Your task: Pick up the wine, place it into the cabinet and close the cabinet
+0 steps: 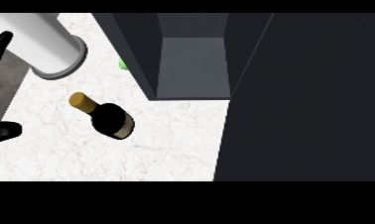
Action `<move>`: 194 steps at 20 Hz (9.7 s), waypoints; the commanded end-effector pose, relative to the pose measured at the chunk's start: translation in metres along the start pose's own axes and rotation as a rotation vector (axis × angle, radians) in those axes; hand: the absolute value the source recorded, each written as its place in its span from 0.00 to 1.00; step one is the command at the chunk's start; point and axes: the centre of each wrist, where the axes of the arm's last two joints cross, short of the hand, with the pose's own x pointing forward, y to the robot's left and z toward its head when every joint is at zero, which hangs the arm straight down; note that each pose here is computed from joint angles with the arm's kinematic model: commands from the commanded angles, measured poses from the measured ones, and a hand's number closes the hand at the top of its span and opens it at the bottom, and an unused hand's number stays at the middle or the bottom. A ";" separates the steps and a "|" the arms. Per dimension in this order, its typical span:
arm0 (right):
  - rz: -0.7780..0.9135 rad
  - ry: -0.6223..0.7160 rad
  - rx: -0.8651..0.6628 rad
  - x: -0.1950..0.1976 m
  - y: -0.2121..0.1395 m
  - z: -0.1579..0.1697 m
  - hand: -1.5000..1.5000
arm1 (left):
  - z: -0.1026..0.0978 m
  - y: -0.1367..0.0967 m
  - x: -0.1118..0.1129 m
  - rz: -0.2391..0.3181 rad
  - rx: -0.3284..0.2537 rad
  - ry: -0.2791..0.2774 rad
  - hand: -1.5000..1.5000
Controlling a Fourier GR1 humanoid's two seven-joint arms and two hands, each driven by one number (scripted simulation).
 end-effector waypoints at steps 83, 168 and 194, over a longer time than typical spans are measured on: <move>0.112 -0.069 -0.005 0.055 0.007 0.038 0.00 | 0.035 0.072 -0.330 0.141 0.096 0.213 1.00; 0.093 -0.080 -0.021 0.027 -0.006 0.049 0.00 | -0.087 -0.135 -0.270 -0.167 -0.206 0.021 1.00; 0.081 -0.088 0.021 0.013 -0.008 0.052 0.00 | -0.136 -0.134 -0.268 -0.289 0.010 0.129 1.00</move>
